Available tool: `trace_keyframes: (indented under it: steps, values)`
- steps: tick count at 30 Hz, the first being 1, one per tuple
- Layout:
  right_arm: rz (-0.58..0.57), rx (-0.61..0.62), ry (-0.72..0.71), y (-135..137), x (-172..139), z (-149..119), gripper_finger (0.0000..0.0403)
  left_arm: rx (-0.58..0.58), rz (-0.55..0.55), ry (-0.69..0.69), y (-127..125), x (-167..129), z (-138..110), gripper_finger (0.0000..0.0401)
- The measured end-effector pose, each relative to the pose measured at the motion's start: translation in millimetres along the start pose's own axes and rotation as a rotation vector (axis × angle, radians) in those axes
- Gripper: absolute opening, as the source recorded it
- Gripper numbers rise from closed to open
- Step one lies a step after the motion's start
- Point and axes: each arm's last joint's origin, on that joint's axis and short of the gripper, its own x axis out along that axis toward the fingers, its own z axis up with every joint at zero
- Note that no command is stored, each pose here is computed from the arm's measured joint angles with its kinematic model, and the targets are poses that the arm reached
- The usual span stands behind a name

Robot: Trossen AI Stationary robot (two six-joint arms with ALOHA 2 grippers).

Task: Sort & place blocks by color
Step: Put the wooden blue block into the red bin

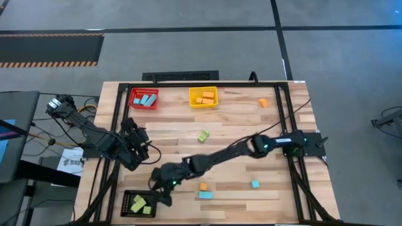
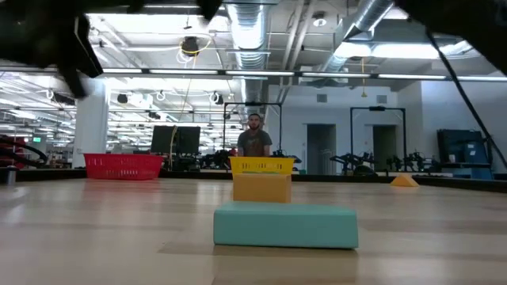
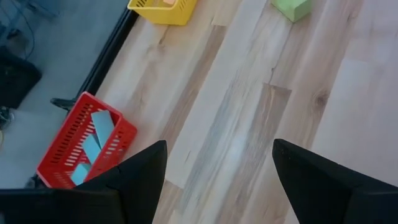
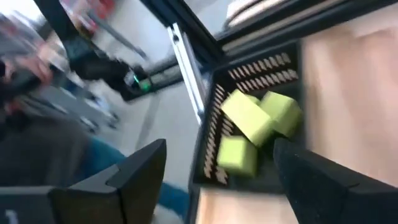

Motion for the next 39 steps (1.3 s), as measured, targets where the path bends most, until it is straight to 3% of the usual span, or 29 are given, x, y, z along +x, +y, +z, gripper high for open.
trace_keyframes:
  steps: [5, 10, 16, 21, 28, 33, 39]
  values:
    - [-0.206, -0.115, 0.233, 29, -58, 24, 0.0289, -0.085, -0.038, -0.01, -4, -2, 0, 0.0279]
    - [-0.51, -0.212, 0.47, 41, -119, 29, 0.0281, -0.212, -0.194, -0.035, -19, -4, 9, 0.0279]
    - [-0.791, -0.253, 0.674, 29, -176, 41, 0.0281, -0.275, -0.337, -0.083, -47, 3, 27, 0.0279]
    - [-0.832, -0.265, 0.761, 27, -216, 57, 0.0281, -0.345, -0.347, -0.088, -69, 23, 39, 0.0279]
    - [-0.834, -0.287, 0.723, 46, -276, 66, 0.0281, -0.425, -0.264, -0.058, -86, 75, 56, 0.0279]
    - [-0.827, -0.301, 0.654, 48, -319, 42, 0.0281, -0.443, -0.233, -0.114, -92, 113, 72, 0.0279]
    - [-0.794, -0.261, 0.483, 33, -363, -13, 0.0281, -0.479, -0.184, -0.188, -94, 151, 85, 0.0279]
